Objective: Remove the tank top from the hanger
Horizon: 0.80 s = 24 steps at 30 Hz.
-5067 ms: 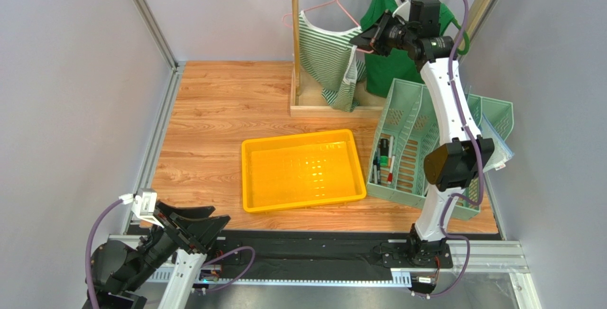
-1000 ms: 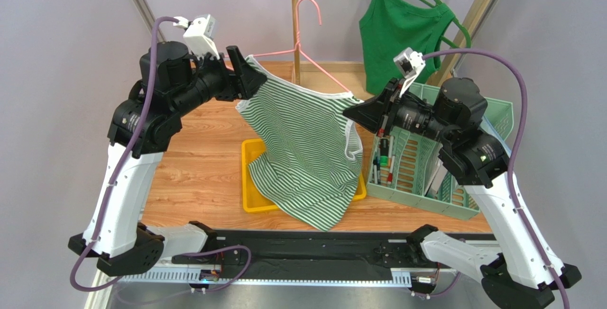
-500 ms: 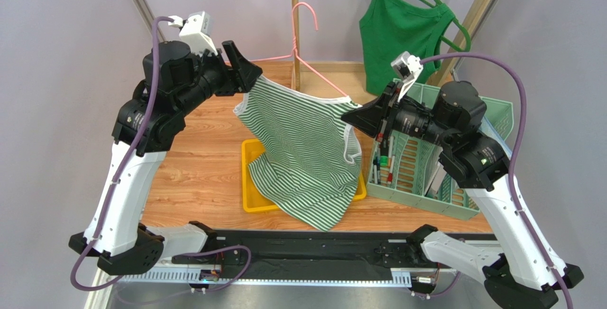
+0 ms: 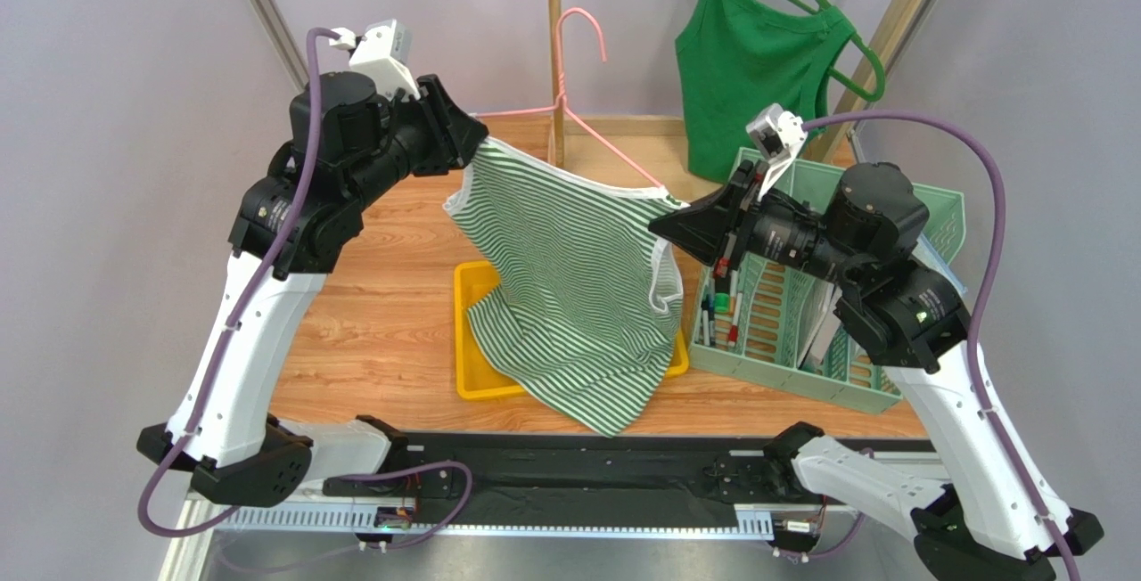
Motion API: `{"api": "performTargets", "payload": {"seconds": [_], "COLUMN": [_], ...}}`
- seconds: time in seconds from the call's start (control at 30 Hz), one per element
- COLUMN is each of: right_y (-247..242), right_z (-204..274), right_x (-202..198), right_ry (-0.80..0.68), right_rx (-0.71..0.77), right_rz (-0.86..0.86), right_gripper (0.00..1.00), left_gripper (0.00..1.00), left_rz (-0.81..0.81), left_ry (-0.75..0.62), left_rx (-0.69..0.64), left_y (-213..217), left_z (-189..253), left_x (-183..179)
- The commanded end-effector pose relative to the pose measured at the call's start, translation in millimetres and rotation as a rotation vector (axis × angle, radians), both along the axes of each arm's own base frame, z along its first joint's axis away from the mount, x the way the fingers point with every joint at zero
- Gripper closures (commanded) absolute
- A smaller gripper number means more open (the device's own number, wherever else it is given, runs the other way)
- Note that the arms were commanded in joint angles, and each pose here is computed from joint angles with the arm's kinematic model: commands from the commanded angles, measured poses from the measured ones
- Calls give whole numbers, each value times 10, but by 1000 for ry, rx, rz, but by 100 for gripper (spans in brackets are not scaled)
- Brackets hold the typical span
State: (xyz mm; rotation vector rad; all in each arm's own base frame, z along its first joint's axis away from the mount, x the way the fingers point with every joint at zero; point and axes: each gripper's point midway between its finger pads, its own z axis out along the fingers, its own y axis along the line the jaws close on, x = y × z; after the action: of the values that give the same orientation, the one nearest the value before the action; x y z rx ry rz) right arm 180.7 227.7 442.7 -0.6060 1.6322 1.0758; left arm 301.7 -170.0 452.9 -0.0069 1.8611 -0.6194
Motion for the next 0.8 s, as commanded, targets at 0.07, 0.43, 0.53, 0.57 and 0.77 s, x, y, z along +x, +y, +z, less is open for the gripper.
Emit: {"api": "performTargets", "payload": {"seconds": [0.07, 0.43, 0.53, 0.57, 0.77], "right_y": [-55, -141, -208, -256, -517], "right_z": [195, 106, 75, 86, -97], "right_x": [-68, -86, -181, -240, -442], "right_ry": [-86, -78, -78, -90, -98], "right_rx": [34, 13, 9, 12, -17], "right_rz": [-6, -45, -48, -53, -116], "right_gripper": [100, 100, 100, 100, 100], "left_gripper": [73, 99, 100, 100, 100], "left_rz": [18, 35, 81, 92, 220], "left_ry": [-23, -59, -60, -60, -64], "left_rx": [4, 29, 63, 81, 189], "left_y": [29, 167, 269, 300, 572], "left_z": [30, 17, -18, -37, -78], "left_x": [31, -111, -94, -84, 7]}}
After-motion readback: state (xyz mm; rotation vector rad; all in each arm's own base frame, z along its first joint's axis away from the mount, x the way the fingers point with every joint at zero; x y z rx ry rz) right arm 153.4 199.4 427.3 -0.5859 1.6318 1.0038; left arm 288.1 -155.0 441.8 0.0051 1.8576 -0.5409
